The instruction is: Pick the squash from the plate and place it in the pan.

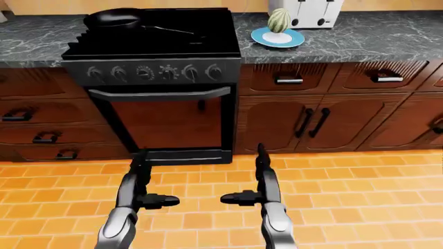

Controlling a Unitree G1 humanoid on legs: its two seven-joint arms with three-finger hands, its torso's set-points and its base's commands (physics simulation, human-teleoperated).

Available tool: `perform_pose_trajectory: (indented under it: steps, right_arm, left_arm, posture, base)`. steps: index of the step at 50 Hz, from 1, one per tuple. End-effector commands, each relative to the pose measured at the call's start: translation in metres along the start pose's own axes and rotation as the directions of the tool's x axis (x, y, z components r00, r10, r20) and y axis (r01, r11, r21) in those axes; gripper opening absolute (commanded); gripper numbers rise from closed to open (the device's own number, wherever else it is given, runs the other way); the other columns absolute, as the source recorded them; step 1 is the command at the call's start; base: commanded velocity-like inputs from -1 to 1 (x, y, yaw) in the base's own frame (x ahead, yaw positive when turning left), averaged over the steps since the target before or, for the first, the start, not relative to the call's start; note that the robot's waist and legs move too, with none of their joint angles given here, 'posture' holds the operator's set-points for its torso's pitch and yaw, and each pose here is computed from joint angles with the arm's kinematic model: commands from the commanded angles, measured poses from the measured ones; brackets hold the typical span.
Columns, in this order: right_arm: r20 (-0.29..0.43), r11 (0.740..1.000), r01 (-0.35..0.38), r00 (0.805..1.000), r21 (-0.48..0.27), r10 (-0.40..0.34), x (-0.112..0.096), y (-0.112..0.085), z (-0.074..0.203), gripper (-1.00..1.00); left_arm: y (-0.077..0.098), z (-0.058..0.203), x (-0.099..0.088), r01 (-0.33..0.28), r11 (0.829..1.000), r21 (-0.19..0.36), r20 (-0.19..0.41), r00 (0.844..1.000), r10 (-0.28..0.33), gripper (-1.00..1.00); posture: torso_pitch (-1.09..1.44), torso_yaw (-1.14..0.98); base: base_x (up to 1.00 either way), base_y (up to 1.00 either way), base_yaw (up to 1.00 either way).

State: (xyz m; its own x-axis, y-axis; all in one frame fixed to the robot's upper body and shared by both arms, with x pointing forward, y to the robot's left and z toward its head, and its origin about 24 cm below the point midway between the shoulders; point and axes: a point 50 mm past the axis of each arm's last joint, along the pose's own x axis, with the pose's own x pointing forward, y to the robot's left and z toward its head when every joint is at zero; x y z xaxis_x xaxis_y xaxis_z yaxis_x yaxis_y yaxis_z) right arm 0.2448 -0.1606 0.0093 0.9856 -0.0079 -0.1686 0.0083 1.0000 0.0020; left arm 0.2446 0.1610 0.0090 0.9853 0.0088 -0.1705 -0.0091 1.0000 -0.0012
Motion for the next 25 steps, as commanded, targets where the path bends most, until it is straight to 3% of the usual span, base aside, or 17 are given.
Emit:
perform_pose_trajectory:
  steps: [1,25]
  right_arm:
    - [0.152,1.000,-0.011,0.988,-0.002,0.011,0.0063,0.0029,0.0293,1.00]
    - [0.171,0.998,0.025,0.985,-0.053,-0.015,0.0080,-0.0014,0.0314,1.00]
  left_arm:
    - [-0.0007,0.0537,-0.0122,-0.010,0.999,0.041,0.197,0.980,0.002,1.00]
    - [-0.0007,0.0569,-0.0137,-0.014,1.000,0.027,0.193,0.981,0.009,1.00]
  posture:
    - [0.00,0.00]
    - [0.00,0.00]
  base:
    - [0.00,0.00,0.00]
    - [0.00,0.00,0.00]
